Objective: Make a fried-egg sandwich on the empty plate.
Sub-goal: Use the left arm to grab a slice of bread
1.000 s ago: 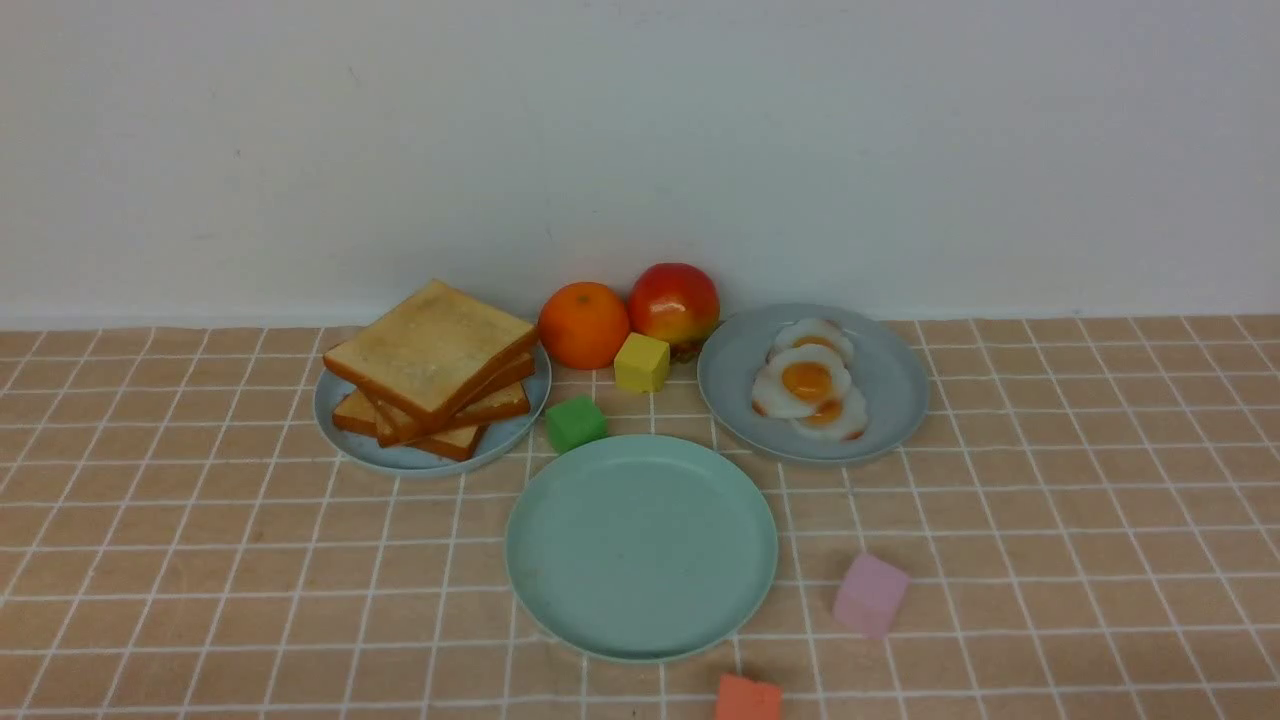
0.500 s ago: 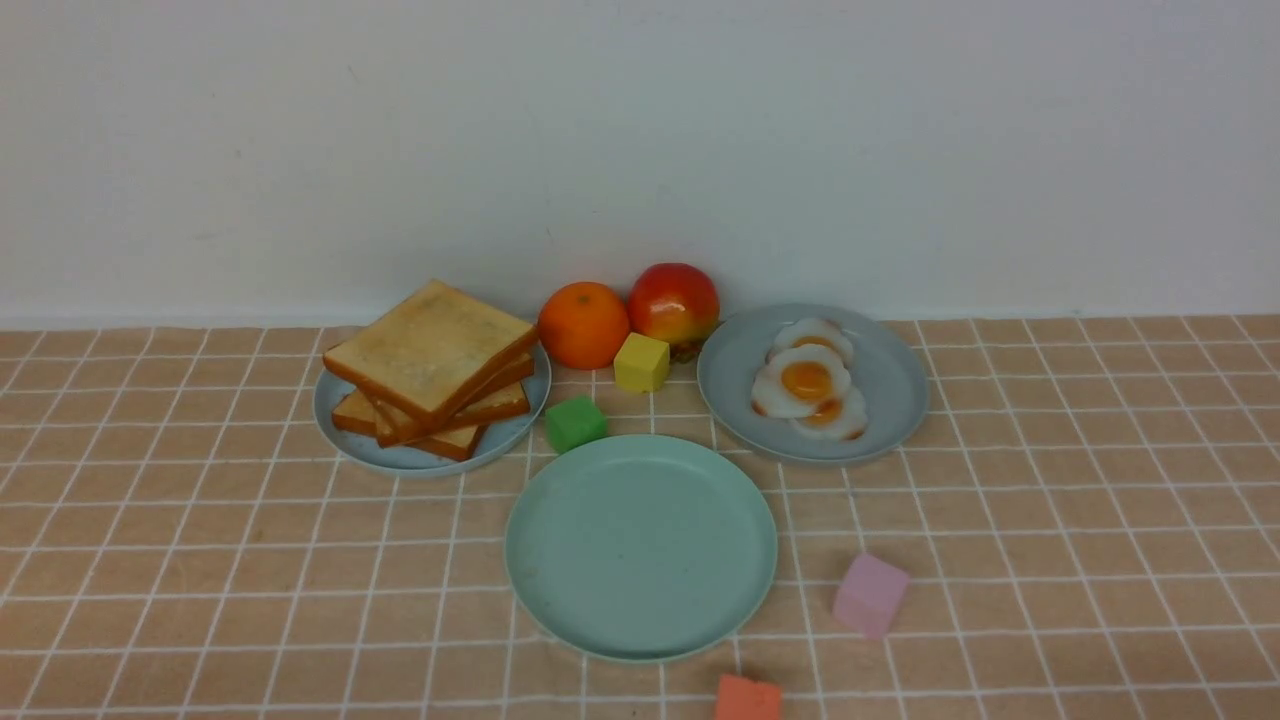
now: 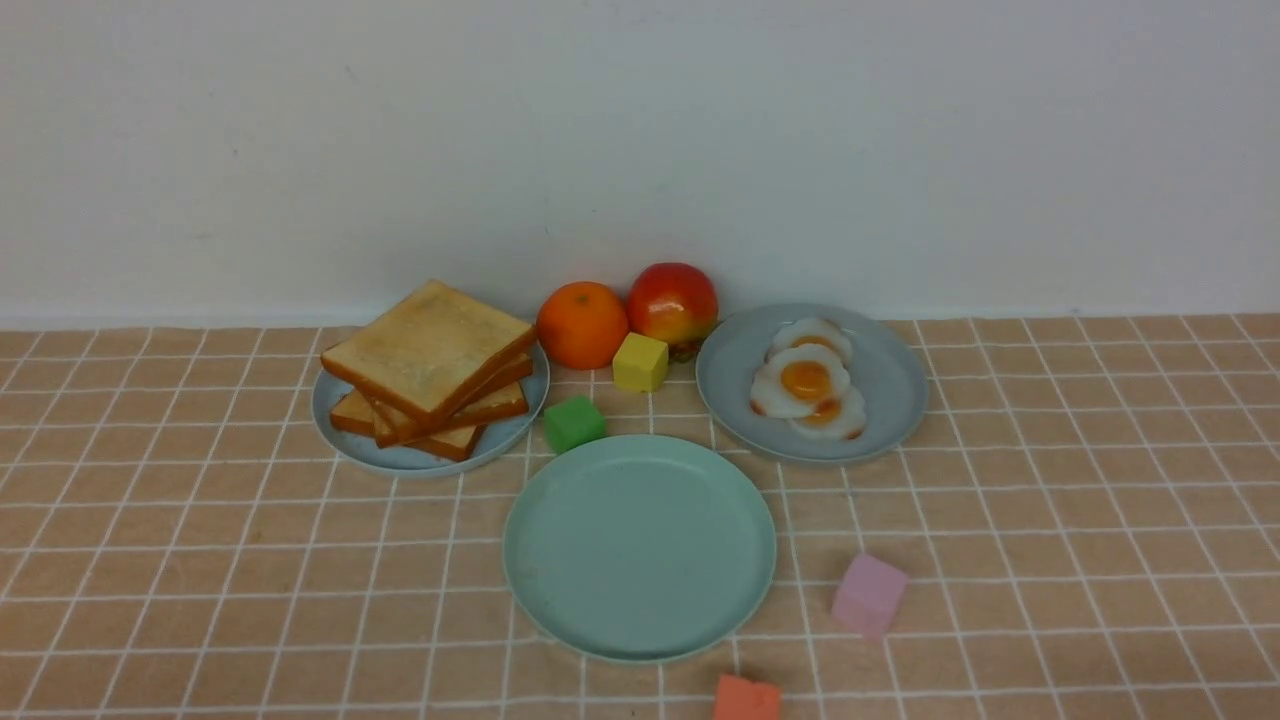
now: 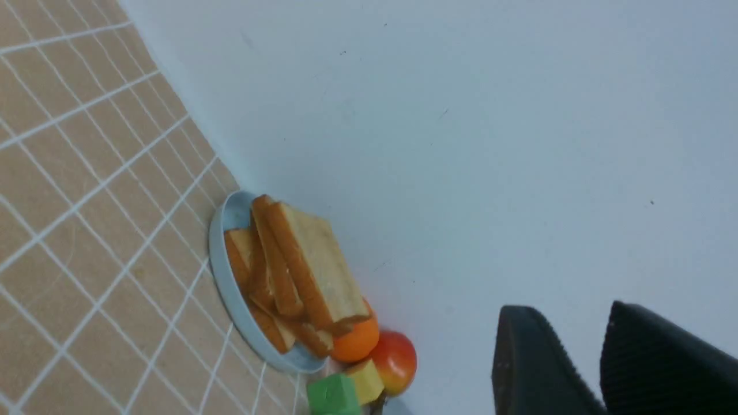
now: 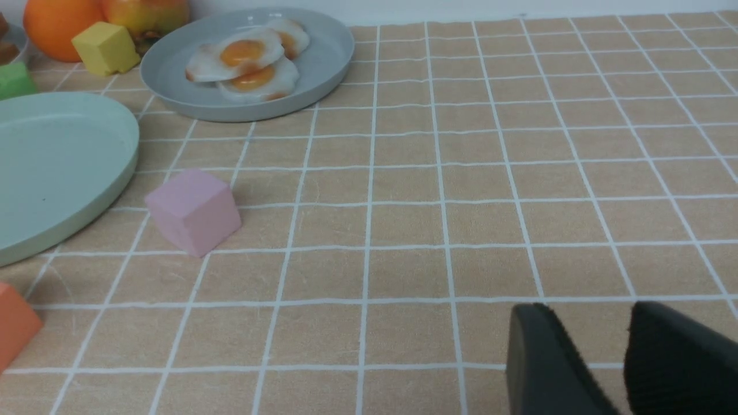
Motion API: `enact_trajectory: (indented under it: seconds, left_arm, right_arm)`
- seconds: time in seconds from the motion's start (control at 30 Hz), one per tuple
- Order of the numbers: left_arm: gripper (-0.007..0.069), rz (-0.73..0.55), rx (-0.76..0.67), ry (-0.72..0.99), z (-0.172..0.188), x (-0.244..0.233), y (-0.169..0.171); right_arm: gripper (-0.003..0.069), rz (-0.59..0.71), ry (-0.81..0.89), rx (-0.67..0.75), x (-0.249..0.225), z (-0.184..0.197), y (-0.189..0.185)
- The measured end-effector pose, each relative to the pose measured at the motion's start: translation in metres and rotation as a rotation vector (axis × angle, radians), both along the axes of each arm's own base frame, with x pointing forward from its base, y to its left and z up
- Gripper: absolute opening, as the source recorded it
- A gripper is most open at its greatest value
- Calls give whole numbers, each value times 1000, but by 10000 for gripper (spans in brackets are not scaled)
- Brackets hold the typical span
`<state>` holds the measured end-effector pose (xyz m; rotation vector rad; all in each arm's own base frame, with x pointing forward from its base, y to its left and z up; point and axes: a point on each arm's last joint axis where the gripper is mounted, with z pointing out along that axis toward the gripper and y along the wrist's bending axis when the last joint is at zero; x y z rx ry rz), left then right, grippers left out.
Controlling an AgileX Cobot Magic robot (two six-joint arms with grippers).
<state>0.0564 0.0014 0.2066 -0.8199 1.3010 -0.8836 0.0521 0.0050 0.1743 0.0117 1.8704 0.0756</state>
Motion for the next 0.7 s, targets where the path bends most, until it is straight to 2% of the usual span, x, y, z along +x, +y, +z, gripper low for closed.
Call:
enact_trajectory:
  seconds: [0.13, 0.17, 0.27, 0.3, 0.33, 0.37, 0.43, 0.47, 0.57, 0.6, 0.67, 0.7]
  left_arm:
    - [160, -52, 53, 40, 10, -2, -5]
    - [109, -76, 137, 58, 25, -3, -8]
    - [15, -127, 316, 140, 49, 2, -12]
    - [2, -132, 329, 147, 51, 3, -12]
    - [-13, -184, 431, 195, 63, 9, -16]
    - [-13, -245, 532, 228, 75, 16, -20]
    - [-13, -340, 623, 281, 83, 24, -26]
    - [-13, -426, 699, 298, 94, 30, -32]
    - [-13, -591, 793, 363, 106, 44, -45]
    - [-13, -670, 844, 402, 111, 53, -53]
    - [-13, -707, 874, 422, 114, 61, -57]
    - [-13, -741, 902, 449, 117, 77, -64]
  right_arm:
    - [239, 0, 0, 0, 0, 0, 0]
    - [239, 0, 0, 0, 0, 0, 0]
    - [239, 0, 0, 0, 0, 0, 0]
    - [239, 0, 0, 0, 0, 0, 0]
    - [239, 0, 0, 0, 0, 0, 0]
    - [239, 0, 0, 0, 0, 0, 0]
    - [239, 0, 0, 0, 0, 0, 0]
    - [239, 0, 0, 0, 0, 0, 0]
    - [239, -2, -12, 6, 0, 1, 0]
    - [239, -6, -24, 41, 1, 1, 0]
    - [239, -17, -45, 132, 2, 3, 2]
    - [239, -30, -71, 266, 2, 5, 3]
